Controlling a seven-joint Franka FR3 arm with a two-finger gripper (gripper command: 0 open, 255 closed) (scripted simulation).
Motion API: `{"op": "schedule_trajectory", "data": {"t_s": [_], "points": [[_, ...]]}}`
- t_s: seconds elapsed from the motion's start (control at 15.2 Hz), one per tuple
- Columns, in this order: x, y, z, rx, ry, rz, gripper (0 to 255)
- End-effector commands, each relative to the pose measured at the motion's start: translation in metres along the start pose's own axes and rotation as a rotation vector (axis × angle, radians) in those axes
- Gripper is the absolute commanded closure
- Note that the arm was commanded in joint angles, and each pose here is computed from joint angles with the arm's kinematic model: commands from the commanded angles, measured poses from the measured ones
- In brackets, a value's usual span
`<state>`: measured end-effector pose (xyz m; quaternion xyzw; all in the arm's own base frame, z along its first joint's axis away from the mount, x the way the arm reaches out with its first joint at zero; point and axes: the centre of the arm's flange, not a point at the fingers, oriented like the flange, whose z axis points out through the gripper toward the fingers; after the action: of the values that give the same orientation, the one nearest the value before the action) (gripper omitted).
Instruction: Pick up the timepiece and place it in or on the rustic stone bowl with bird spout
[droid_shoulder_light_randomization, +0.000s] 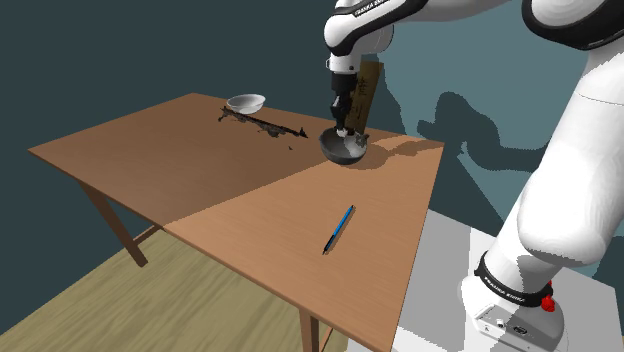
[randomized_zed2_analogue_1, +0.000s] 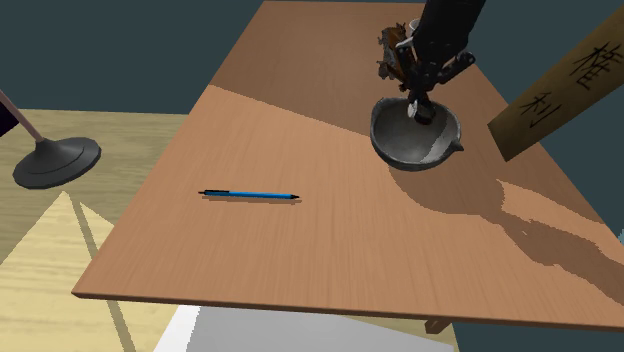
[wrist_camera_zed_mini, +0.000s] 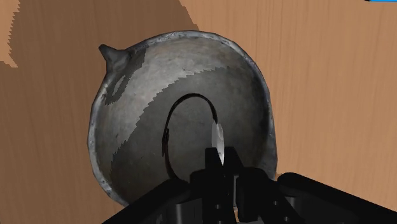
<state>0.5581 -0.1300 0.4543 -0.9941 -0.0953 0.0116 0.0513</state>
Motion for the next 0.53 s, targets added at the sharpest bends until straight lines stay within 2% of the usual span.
{"op": "schedule_trajectory", "data": {"t_s": [0.0, 0.07, 0.4, 0.46], "points": [[0.0, 0.0, 0.0, 0.0, 0.0, 0.0, 255], [0.0, 0.0, 0.0, 0.0, 0.0, 0.0, 0], [0.0, 0.0, 0.0, 0.0, 0.0, 0.0, 0], [0.0, 0.0, -0.013, 0.0, 0.0, 0.0, 0]]}}
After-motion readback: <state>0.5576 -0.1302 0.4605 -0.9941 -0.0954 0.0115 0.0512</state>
